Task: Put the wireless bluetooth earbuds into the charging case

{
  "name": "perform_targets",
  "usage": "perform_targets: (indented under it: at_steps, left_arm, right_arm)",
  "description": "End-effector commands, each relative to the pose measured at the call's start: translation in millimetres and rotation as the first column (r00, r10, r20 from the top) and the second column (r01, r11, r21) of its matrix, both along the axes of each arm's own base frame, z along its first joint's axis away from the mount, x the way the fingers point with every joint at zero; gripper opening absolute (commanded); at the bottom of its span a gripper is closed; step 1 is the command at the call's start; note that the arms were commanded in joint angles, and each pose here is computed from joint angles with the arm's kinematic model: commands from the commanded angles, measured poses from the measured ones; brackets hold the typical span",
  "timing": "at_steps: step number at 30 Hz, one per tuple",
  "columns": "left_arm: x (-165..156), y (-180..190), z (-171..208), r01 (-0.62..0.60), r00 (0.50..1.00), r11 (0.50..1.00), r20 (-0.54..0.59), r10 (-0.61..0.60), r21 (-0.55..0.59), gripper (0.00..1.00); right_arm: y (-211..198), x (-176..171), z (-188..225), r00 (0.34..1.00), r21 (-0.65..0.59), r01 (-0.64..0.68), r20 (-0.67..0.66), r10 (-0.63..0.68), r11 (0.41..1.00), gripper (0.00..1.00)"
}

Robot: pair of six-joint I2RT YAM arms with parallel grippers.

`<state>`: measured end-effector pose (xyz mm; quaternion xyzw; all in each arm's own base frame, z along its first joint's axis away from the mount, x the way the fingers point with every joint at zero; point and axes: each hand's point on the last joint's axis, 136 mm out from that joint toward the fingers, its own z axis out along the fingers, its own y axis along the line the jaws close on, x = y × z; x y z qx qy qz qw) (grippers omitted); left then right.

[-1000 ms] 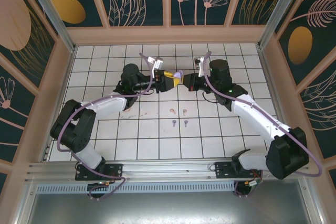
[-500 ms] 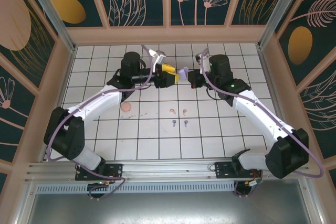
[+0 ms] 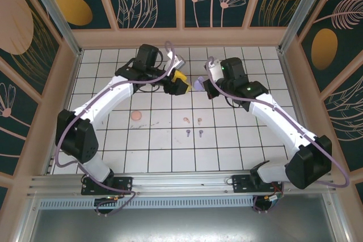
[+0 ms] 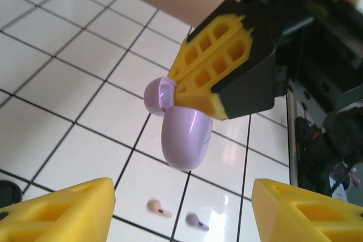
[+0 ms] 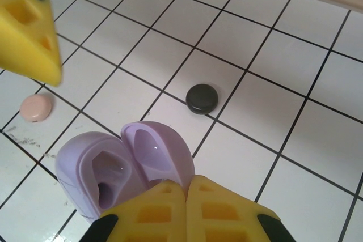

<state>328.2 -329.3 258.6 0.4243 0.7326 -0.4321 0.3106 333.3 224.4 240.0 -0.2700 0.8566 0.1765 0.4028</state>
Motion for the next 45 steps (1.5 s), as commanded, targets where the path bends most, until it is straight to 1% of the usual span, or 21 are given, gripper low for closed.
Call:
perform_targets:
  at_steps: [1,5,6,12,17,24,31,34,45]
  left_arm:
    - [-13,5,-9,0.062,0.997,0.997,-0.043,-0.06,0.046,0.64]
    - [-16,2,0,0.087,0.995,0.996,-0.04,-0.086,0.017,0.63]
    - [-13,0,-10,0.093,0.994,0.995,-0.065,-0.092,0.024,0.62]
    - [-14,-2,-20,0.12,0.988,0.992,-0.097,-0.117,0.034,0.6]
    - [-16,-2,-24,0.134,0.986,0.99,-0.108,-0.13,0.033,0.59]
    - [-15,-4,-25,0.139,0.985,0.99,-0.104,-0.135,0.029,0.53]
    - [-13,-4,-23,0.141,0.986,0.99,-0.09,-0.138,0.027,0.5]
    - [-12,-5,-22,0.141,0.987,0.99,-0.085,-0.138,0.024,0.47]
    - [-13,-8,-18,0.152,0.985,0.988,-0.086,-0.153,-0.009,0.26]
  right_arm:
    - [11,-3,6,0.999,-0.032,-0.048,0.022,0.048,0.998,0.0]
    - [25,-7,1,0.997,-0.039,-0.077,0.011,0.078,0.996,0.0]
    - [27,-7,-1,0.997,-0.043,-0.082,0.007,0.082,0.996,0.0]
    - [38,-9,0,0.994,-0.044,-0.106,0.006,0.106,0.993,0.0]
    - [43,-9,4,0.993,-0.039,-0.113,0.012,0.114,0.993,0.0]
    - [45,-10,4,0.993,-0.041,-0.117,0.009,0.117,0.992,0.0]
    - [44,-11,0,0.993,-0.051,-0.116,0.003,0.116,0.992,0.0]
    - [45,-11,1,0.993,-0.049,-0.116,0.005,0.116,0.992,0.0]
    - [45,-10,1,0.993,-0.045,-0.114,0.006,0.114,0.992,0.0]
